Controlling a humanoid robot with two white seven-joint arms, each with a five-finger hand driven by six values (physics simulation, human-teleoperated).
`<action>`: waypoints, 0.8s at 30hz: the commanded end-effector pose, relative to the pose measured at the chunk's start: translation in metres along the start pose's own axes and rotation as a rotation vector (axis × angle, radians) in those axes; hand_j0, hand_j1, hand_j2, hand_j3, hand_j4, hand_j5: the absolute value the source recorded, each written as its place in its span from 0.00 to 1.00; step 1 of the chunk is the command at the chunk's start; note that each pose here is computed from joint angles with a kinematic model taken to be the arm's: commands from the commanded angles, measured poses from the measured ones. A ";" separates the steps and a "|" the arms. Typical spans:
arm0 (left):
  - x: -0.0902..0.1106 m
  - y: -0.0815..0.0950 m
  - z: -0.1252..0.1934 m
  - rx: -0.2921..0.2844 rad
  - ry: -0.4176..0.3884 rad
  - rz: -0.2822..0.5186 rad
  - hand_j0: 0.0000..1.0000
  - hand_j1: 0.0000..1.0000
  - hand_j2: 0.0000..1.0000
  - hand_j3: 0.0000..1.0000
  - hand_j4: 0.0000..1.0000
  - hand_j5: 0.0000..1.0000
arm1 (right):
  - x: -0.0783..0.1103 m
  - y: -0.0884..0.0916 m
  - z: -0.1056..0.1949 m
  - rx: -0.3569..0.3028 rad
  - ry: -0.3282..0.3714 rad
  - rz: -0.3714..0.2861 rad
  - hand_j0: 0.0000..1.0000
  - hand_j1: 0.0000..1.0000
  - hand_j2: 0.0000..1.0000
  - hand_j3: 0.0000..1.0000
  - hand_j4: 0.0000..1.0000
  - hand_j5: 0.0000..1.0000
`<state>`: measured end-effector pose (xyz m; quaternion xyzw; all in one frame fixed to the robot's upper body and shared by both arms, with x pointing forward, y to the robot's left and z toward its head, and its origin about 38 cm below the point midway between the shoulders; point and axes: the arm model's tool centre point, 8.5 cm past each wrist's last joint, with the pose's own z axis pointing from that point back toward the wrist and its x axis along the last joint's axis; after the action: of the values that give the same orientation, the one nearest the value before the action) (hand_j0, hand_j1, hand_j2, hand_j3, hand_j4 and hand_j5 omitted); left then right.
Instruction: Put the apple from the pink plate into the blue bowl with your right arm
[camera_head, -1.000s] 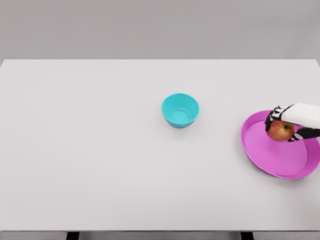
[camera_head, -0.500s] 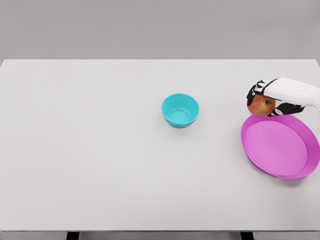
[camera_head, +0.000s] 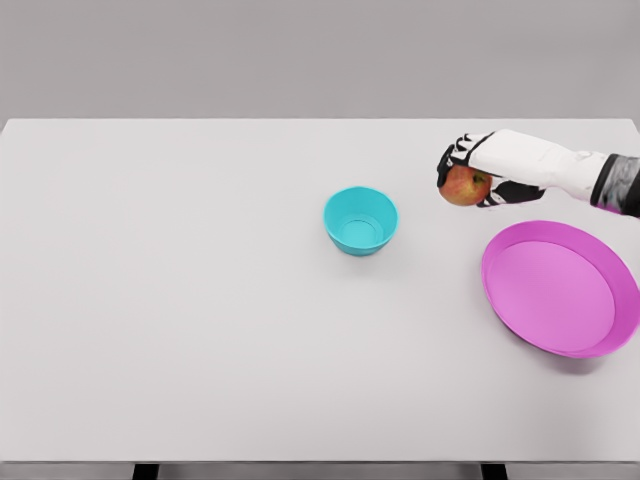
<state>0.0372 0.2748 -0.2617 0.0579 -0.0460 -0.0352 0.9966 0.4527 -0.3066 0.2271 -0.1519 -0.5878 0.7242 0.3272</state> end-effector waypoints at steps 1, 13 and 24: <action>0.000 0.000 0.000 0.000 -0.001 0.000 1.00 1.00 1.00 1.00 1.00 1.00 | 0.007 0.005 -0.012 0.003 -0.021 -0.009 0.41 0.41 0.41 0.41 0.41 0.41; 0.001 0.000 0.000 0.000 -0.002 0.000 1.00 1.00 1.00 1.00 1.00 1.00 | 0.037 0.005 -0.064 -0.008 -0.113 0.005 0.42 0.42 0.42 0.42 0.42 0.42; 0.000 0.000 0.000 0.000 -0.001 0.000 1.00 1.00 1.00 1.00 1.00 1.00 | 0.060 0.010 -0.101 0.031 -0.169 0.030 0.42 0.42 0.42 0.42 0.42 0.42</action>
<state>0.0373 0.2748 -0.2617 0.0579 -0.0462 -0.0352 0.9966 0.4675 -0.2005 0.2065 -0.1022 -0.6001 0.7470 0.2675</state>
